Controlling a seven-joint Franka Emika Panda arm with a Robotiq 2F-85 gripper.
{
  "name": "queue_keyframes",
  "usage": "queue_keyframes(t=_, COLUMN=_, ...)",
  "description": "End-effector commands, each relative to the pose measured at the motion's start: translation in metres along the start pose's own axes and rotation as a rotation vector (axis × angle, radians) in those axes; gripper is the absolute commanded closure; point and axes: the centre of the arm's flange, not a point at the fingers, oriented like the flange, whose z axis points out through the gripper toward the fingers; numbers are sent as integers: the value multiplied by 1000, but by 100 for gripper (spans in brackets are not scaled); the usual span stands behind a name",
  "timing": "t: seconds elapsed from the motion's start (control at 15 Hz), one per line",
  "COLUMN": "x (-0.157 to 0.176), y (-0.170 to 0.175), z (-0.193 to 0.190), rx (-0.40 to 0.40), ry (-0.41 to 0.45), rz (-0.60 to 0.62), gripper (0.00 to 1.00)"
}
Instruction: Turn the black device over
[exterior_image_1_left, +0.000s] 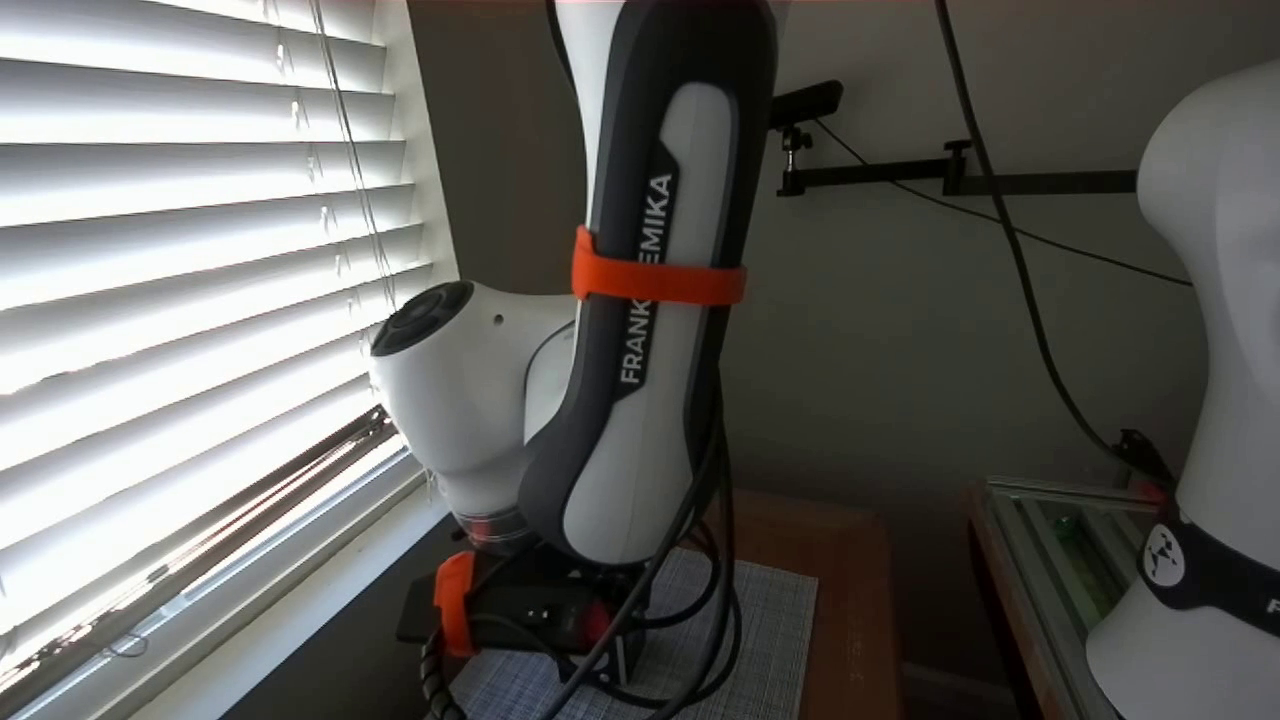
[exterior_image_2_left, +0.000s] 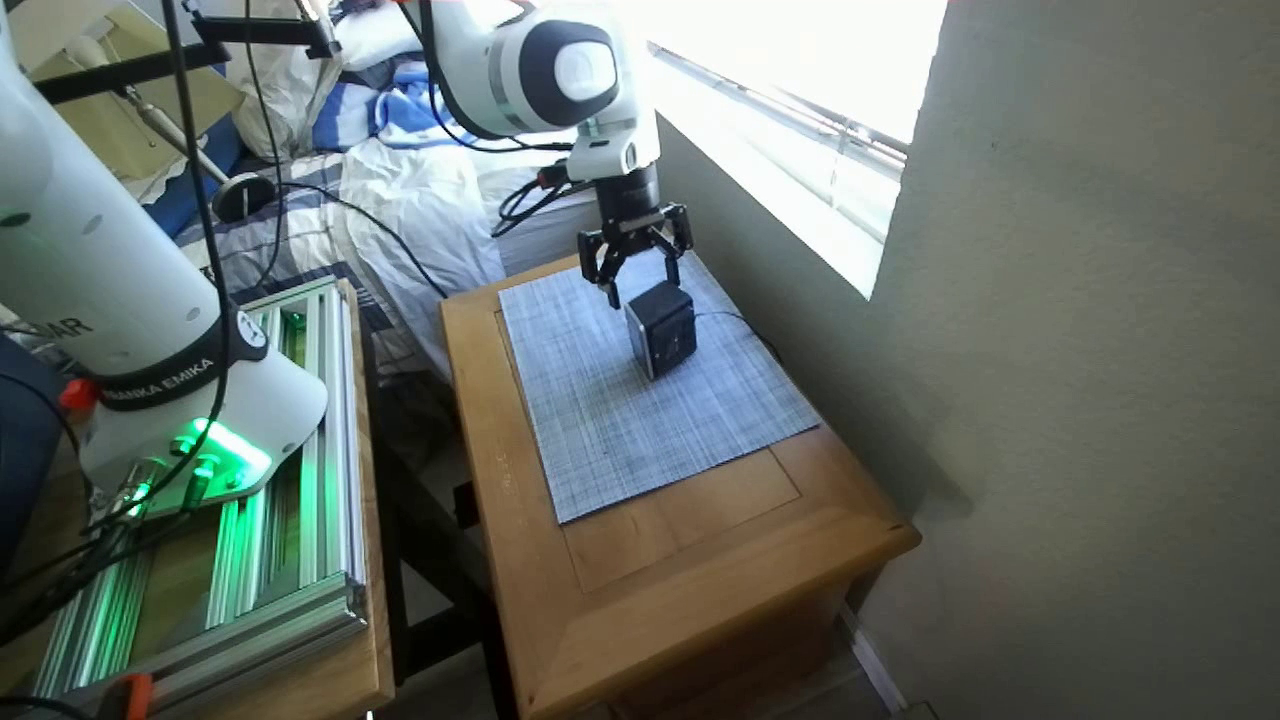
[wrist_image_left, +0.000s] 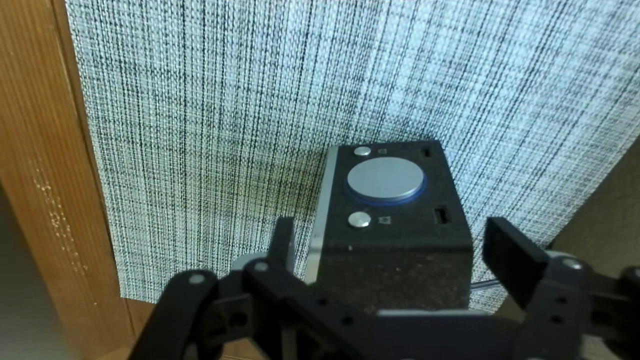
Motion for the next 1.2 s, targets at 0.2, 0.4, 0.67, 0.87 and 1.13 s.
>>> queue_keyframes(t=0.2, x=17, y=4, z=-8, rx=24, ry=-35, rz=32, gripper=0)
queue_keyframes(t=0.4, x=41, y=3, z=-14, rx=33, ry=-75, rz=52, gripper=0)
queue_keyframes(t=0.67, x=75, y=3, z=-17, rx=17, ry=-197, rz=44, gripper=0)
queue_keyframes(t=0.87, x=97, y=6, z=-14, rx=18, ry=-319, rz=19, gripper=0)
queue_keyframes(t=1.13, x=112, y=10, z=-9, rx=24, ry=-471, rz=-25, gripper=0)
